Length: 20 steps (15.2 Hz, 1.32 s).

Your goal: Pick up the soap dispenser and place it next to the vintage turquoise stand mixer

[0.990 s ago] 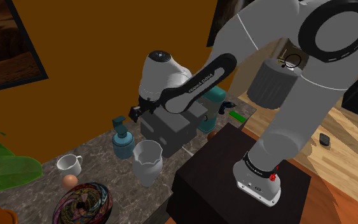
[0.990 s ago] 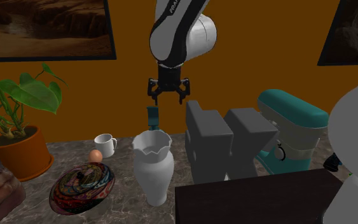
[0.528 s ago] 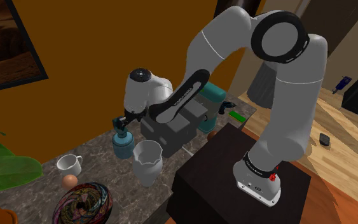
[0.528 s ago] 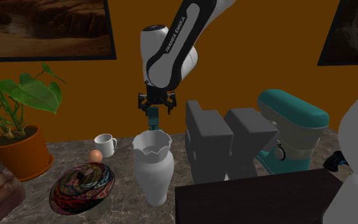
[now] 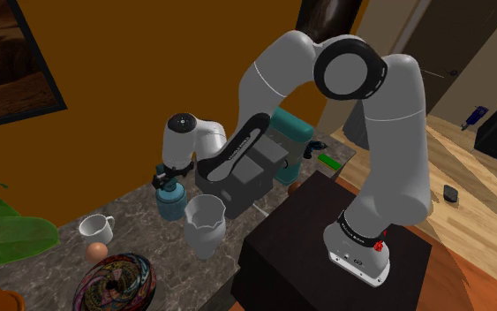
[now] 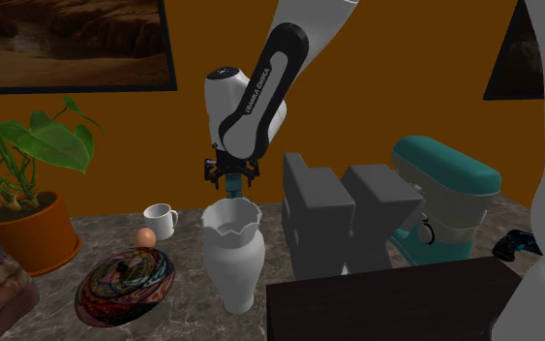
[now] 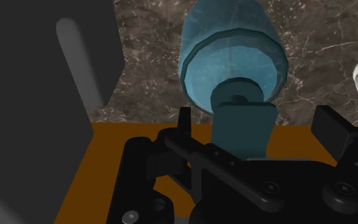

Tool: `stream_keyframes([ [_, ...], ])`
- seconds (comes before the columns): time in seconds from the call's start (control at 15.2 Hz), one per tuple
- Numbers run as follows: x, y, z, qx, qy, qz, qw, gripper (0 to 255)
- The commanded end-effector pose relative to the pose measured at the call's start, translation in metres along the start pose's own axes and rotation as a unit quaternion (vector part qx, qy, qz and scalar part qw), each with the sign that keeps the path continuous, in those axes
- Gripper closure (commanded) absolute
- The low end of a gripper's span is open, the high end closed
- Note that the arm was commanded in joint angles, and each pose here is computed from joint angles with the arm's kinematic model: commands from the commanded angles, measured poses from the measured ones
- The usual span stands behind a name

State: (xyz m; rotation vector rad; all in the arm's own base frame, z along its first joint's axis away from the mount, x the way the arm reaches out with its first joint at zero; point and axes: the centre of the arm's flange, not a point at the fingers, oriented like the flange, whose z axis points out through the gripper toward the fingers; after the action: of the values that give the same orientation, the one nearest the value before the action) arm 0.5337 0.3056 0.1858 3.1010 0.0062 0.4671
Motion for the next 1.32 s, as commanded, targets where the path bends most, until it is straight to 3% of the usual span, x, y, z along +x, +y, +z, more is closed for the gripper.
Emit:
stream_keyframes([
  [0.0, 0.0000, -0.0004, 0.0112, 0.000, 0.000, 0.000, 1.0000, 0],
  [0.59, 0.0000, -0.0004, 0.0195, 0.000, 0.000, 0.000, 1.0000, 0],
  [0.66, 0.0000, -0.0004, 0.0195, 0.000, 0.000, 0.000, 1.0000, 255],
  [1.25, 0.0000, -0.0004, 0.0196, 0.000, 0.000, 0.000, 1.0000, 255],
])
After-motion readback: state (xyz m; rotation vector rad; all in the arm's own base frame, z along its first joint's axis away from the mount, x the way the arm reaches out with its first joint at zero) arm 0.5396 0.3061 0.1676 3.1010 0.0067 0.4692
